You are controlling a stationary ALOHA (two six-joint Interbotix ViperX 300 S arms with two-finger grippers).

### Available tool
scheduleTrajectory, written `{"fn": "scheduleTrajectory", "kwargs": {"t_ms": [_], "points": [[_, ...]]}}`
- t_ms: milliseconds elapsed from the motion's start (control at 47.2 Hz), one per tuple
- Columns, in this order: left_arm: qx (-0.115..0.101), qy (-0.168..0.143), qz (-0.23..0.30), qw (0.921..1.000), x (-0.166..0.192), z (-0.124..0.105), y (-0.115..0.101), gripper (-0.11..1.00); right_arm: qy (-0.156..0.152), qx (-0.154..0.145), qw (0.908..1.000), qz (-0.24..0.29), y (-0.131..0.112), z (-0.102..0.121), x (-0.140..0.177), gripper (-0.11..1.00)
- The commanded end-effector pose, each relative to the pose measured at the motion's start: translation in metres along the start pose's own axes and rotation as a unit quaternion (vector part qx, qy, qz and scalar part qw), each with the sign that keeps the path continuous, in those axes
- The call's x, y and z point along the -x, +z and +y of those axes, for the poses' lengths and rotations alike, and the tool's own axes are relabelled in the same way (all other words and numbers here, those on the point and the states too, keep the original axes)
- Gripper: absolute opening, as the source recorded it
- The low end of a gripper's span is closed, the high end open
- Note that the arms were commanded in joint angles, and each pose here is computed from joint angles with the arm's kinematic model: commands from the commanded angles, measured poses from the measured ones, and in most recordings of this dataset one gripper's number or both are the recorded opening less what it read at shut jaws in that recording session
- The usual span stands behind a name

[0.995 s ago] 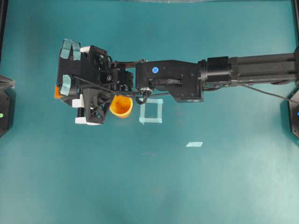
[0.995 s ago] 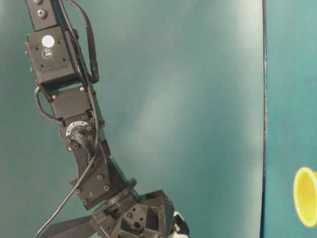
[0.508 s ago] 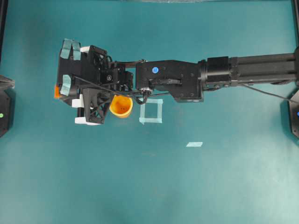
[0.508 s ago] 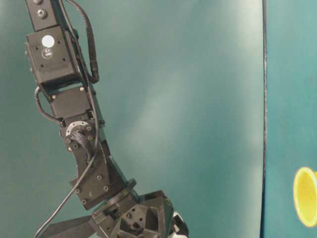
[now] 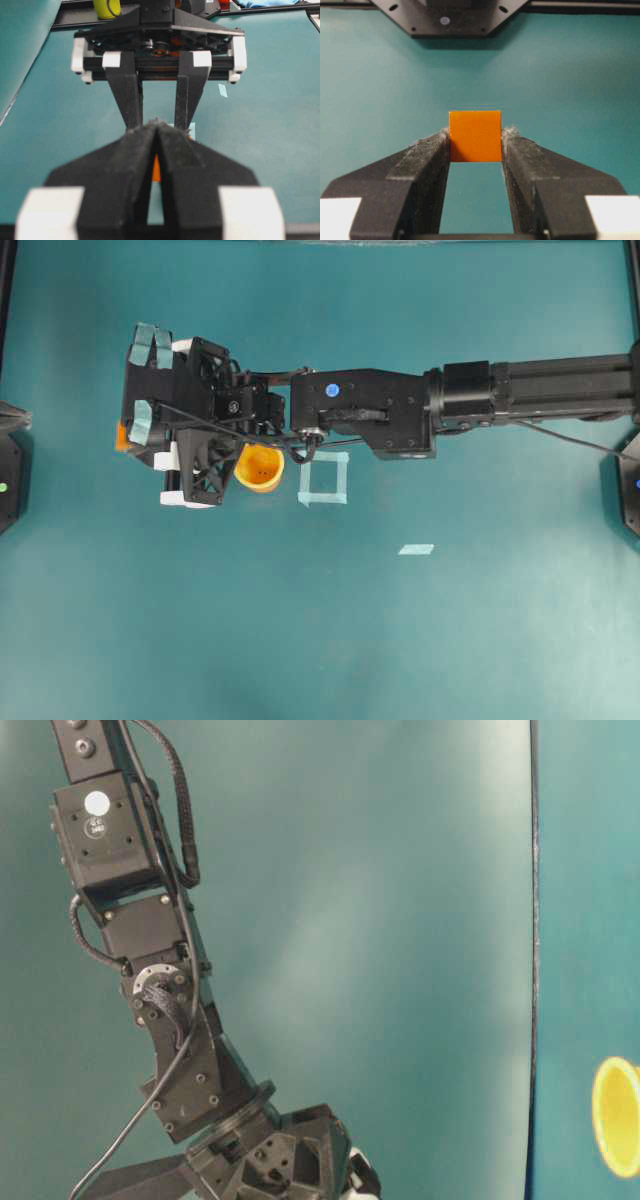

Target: Move the block to the left with right arm.

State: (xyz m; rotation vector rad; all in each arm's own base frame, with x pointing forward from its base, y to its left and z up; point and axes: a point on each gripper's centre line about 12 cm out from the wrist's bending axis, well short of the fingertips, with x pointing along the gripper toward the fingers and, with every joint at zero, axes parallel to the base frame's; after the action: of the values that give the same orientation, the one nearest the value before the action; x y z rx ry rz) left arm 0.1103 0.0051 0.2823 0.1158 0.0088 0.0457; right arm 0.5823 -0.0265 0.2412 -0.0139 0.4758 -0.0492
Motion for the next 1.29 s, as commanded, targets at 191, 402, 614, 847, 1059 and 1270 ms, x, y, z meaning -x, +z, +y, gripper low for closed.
{"fn": "scheduleTrajectory", "kwargs": {"t_ms": [191,402,614,847,1059,1270], "points": [[-0.001,0.004,-0.009,1.0000,0.0002,0.0014,0.0070,0.01,0.000,-0.001,0.9994,-0.035,0.0265,0.0002,0.0130,0.39],[-0.001,0.004,-0.008,1.0000,0.0002,0.0014,0.0068,0.01,0.000,-0.001,0.9994,-0.034,0.0258,0.0003,0.0124,0.39],[-0.001,0.003,-0.009,1.0000,0.0005,0.0012,0.0070,0.01,0.001,0.000,0.9994,-0.034,0.0258,0.0011,0.0124,0.39],[-0.001,0.004,-0.008,1.0000,0.0002,0.0014,0.0068,0.01,0.001,-0.001,0.9994,-0.034,0.0258,0.0012,0.0124,0.39],[0.000,0.004,-0.007,1.0000,0.0001,0.0013,0.0062,0.01,0.002,-0.001,0.9994,-0.034,0.0258,0.0021,0.0125,0.39],[0.003,0.003,-0.008,1.0000,0.0002,0.0013,0.0068,0.01,0.002,-0.001,0.9995,-0.031,0.0247,0.0021,0.0123,0.39]]}}
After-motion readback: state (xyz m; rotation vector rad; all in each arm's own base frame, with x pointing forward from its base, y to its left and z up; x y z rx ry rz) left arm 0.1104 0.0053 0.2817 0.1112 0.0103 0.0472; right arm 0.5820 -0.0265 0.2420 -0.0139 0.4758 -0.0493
